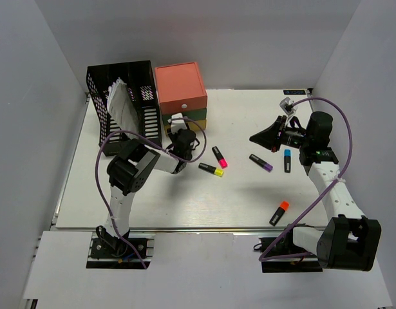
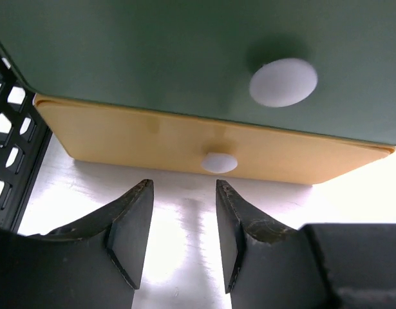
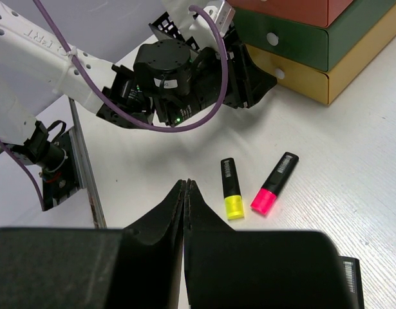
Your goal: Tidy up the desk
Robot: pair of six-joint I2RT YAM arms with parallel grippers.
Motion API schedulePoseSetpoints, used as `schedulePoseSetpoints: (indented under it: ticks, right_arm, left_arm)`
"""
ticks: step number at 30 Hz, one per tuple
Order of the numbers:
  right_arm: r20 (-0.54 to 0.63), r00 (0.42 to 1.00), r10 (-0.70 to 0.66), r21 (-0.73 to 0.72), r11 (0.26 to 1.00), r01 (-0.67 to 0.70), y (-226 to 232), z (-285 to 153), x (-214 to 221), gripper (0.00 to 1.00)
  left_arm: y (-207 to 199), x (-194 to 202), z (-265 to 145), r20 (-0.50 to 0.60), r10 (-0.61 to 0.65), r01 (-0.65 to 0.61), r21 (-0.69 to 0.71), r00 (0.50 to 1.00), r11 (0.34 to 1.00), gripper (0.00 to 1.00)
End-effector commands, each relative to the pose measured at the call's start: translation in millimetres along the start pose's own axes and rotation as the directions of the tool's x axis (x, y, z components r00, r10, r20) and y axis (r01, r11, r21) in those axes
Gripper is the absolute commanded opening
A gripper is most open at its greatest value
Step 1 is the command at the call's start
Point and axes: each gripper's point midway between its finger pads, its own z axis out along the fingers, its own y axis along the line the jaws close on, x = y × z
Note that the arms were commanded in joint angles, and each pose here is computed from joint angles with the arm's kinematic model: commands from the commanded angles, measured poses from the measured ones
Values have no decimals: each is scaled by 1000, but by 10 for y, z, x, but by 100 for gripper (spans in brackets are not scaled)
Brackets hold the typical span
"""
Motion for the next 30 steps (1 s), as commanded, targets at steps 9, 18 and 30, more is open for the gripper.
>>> schedulePoseSetpoints:
  ticks: [9,18,30]
  right_arm:
    - [14,1000,-26,-11,1000,26,9,-12,-29,0]
    - [14,1000,-26,-11,1000,26,4,-11,-27,0]
    - [14,1000,-24,-11,1000,24,8,-16,-30,0]
  left_arm:
    - [-298,-321,118,53,-44,43,29,998,999,48]
    - [-281,-231,128,29,-44,43,21,999,999,48]
    - [-304,-174,165,22,-42,41,23,999,999,53]
